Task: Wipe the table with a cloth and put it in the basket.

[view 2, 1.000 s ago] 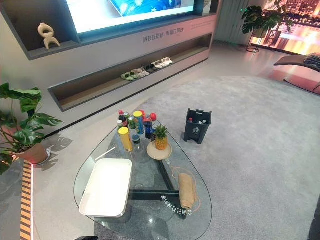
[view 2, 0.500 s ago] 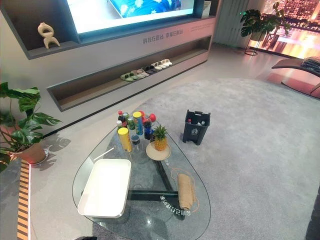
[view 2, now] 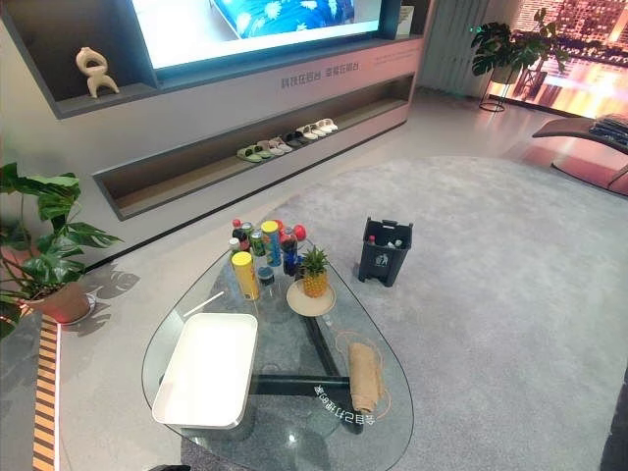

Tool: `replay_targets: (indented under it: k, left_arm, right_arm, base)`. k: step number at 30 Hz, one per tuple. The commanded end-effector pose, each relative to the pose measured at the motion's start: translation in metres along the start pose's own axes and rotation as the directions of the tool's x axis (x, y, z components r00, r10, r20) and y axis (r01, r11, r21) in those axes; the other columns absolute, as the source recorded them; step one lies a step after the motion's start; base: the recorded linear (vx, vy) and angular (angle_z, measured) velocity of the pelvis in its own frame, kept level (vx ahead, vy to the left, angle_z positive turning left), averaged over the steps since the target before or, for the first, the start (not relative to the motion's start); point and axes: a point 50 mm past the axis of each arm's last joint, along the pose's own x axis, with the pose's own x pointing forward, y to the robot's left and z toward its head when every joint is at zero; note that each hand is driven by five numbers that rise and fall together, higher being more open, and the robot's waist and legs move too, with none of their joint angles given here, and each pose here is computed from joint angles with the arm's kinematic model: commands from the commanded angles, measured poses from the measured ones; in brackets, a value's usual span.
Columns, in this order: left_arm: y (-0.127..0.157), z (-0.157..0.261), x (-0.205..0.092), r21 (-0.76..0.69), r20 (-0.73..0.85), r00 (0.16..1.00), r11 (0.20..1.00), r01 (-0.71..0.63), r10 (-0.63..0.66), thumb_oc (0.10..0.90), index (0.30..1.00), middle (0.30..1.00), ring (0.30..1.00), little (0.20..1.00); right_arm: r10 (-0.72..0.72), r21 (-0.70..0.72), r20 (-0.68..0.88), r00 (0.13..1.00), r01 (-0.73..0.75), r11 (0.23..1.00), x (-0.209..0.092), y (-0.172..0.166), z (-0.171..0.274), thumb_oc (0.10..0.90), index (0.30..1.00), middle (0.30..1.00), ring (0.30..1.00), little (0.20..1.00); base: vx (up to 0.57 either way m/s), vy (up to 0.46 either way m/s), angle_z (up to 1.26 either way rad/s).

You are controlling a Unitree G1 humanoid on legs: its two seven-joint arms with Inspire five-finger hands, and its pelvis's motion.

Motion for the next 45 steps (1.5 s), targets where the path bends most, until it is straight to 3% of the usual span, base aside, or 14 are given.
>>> replay_targets:
  k: [1,9,25,31,35,45]
  left_arm:
    - [0.006,0.024,0.002,0.026,0.033,0.999,0.999,-0.018,0.018,0.8,0.9,0.9,0.9,0.9]
    - [0.011,0.022,0.001,-0.011,0.033,0.998,0.999,-0.05,0.05,0.8,0.9,0.9,0.9,0.9]
    - [0.048,0.024,-0.004,-0.086,0.044,0.984,0.982,-0.166,0.17,0.8,0.9,0.9,0.9,0.9]
    - [0.05,0.039,-0.005,-0.099,0.097,0.98,0.981,-0.164,0.174,0.8,0.9,0.9,0.9,0.9]
    - [0.056,0.074,-0.007,-0.122,0.176,0.966,0.978,-0.169,0.189,0.8,0.9,0.9,0.9,0.9]
    - [0.088,0.117,-0.021,-0.278,0.277,0.923,0.942,-0.187,0.265,0.8,0.9,0.9,0.9,0.9]
  right_arm:
    - [-0.036,-0.012,0.01,0.999,0.036,0.999,-0.002,-0.011,0.019,0.8,0.9,0.9,0.9,0.9]
    - [-0.057,0.031,-0.011,0.998,0.058,0.998,-0.002,-0.018,0.013,0.8,0.9,0.9,0.9,0.9]
    - [-0.181,0.194,-0.056,0.982,0.189,0.963,-0.006,-0.059,-0.002,0.8,0.9,0.9,0.9,0.9]
    - [-0.224,0.227,-0.03,0.974,0.225,0.948,-0.009,-0.07,0.008,0.8,0.9,0.9,0.9,0.9]
    - [-0.264,0.249,0.033,0.964,0.248,0.936,-0.016,-0.091,0.035,0.8,0.9,0.9,0.9,0.9]
    - [-0.327,0.305,0.138,0.935,0.274,0.912,-0.028,-0.113,0.069,0.8,0.9,0.9,0.9,0.9]
  base:
    - [0.0,0.0,0.0]
    - [0.0,0.001,0.0]
    - [0.01,-0.003,0.0]
    - [-0.05,0.001,0.01]
    - [-0.23,0.027,0.02]
    - [-0.12,-0.011,0.09]
